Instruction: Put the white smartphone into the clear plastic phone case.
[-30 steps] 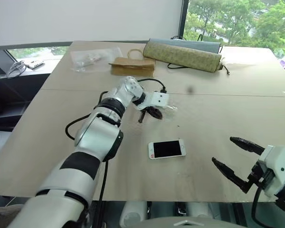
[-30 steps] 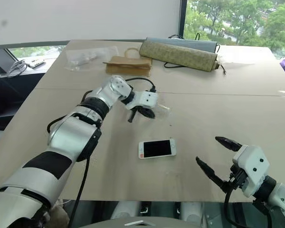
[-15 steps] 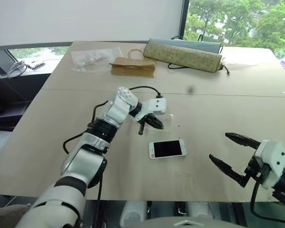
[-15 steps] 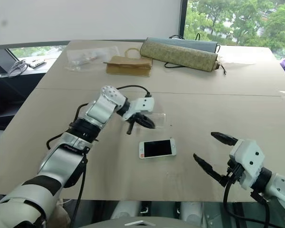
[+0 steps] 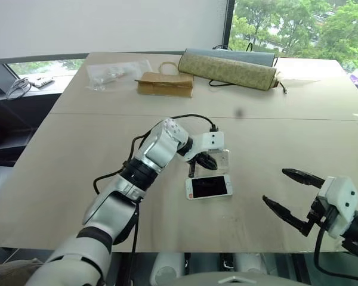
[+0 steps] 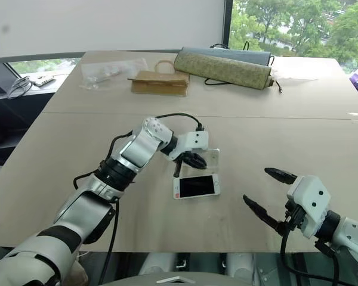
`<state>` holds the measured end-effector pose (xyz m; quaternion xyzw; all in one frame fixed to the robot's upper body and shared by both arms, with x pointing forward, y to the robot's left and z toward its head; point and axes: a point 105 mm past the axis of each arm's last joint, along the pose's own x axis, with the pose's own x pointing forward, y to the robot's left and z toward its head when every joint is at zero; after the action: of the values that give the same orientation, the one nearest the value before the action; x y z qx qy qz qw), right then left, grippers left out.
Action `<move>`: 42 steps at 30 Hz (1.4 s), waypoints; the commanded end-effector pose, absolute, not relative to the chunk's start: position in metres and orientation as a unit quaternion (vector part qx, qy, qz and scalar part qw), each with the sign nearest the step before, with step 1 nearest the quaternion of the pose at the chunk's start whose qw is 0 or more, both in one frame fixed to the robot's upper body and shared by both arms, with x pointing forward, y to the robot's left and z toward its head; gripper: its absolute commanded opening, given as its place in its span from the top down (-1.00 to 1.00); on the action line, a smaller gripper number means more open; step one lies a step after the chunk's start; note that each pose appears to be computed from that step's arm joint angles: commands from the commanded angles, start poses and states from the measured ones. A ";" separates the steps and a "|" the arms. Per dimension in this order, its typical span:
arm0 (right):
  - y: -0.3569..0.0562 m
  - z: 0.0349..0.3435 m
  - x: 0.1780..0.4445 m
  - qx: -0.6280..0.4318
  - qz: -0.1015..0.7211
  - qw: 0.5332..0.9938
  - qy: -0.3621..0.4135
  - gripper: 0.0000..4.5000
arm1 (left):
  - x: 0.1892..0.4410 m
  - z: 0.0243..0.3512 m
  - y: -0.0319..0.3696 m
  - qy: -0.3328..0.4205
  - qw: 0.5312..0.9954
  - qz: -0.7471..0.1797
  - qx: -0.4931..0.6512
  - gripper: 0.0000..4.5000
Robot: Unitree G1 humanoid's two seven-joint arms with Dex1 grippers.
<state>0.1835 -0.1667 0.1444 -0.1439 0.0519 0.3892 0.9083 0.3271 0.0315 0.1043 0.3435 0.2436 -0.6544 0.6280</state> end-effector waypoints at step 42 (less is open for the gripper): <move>-0.079 0.076 0.255 -0.225 0.598 0.757 0.136 -1.00 | 0.202 0.141 0.171 0.101 0.812 -0.565 0.105 -0.97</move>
<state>0.2556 -0.0802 0.0736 -0.2117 0.1447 0.5959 0.7610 0.2023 0.1671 0.1328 0.0913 0.1192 -0.5661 0.8106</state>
